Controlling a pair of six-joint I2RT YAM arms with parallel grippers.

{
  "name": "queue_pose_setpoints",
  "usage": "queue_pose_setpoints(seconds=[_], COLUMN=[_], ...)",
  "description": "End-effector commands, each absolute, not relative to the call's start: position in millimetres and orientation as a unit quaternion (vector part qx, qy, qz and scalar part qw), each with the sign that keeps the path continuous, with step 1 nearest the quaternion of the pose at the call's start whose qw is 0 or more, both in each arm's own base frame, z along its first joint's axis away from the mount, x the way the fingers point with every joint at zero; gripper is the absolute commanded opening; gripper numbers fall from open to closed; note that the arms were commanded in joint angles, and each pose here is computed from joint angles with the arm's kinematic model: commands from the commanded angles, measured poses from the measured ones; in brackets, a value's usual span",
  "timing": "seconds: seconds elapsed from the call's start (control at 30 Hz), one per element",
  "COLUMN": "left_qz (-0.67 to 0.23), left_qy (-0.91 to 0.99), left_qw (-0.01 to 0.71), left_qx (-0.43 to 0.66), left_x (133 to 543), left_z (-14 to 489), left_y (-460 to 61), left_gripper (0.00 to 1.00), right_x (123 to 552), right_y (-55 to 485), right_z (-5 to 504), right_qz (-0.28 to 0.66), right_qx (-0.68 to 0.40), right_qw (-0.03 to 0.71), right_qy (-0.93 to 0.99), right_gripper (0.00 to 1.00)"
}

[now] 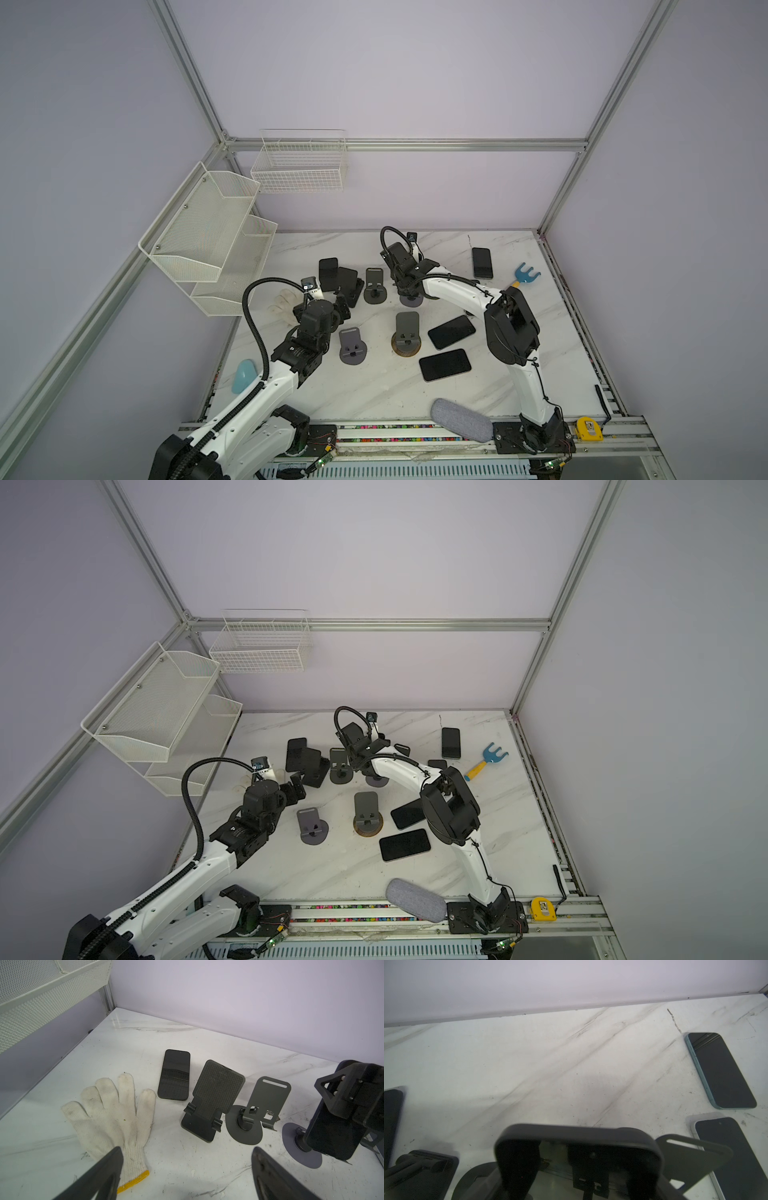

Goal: Remove the phone from the phone stand

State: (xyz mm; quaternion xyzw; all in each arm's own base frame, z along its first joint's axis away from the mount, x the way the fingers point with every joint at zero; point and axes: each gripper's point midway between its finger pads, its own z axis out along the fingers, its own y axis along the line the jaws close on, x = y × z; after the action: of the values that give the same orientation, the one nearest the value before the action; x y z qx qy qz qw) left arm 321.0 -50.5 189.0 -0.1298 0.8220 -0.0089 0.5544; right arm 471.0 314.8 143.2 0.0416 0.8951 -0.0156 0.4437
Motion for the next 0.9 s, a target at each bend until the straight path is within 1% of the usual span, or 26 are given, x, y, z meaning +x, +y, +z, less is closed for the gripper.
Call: queue_pose_setpoints(seconds=[0.0, 0.23, 0.47, 0.7, 0.77, 0.87], left_qz=[-0.004, 0.019, 0.037, 0.043, 0.044, 0.051], left_qy=[0.817, 0.820, 0.815, 0.817, 0.818, 0.815], left_qw=[0.560, 0.556, 0.560, 0.558, 0.556, 0.560], left_qx=[-0.135, -0.137, -0.141, -0.139, -0.138, -0.141], left_x=[322, 323, 322, 323, 323, 322], left_z=[182, 179, 177, 175, 175, 176], left_y=[-48, -43, -36, -36, -36, -33], left_gripper=[0.95, 0.95, 0.95, 0.95, 0.95, 0.95], right_x=[470, 465, 449, 427, 418, 408], right_y=[314, 317, 309, 277, 267, 236], right_z=[171, 202, 252, 286, 290, 295], right_qz=[-0.008, 0.020, 0.068, 0.053, 0.058, 0.063], right_qx=[0.034, 0.027, 0.025, 0.024, 0.019, 0.029], right_qw=[0.461, 0.470, 0.500, 0.521, 0.518, 0.503], right_qy=[0.887, 0.882, 0.863, 0.852, 0.853, 0.861], right_gripper=[0.58, 0.58, 0.56, 0.55, 0.55, 0.54])
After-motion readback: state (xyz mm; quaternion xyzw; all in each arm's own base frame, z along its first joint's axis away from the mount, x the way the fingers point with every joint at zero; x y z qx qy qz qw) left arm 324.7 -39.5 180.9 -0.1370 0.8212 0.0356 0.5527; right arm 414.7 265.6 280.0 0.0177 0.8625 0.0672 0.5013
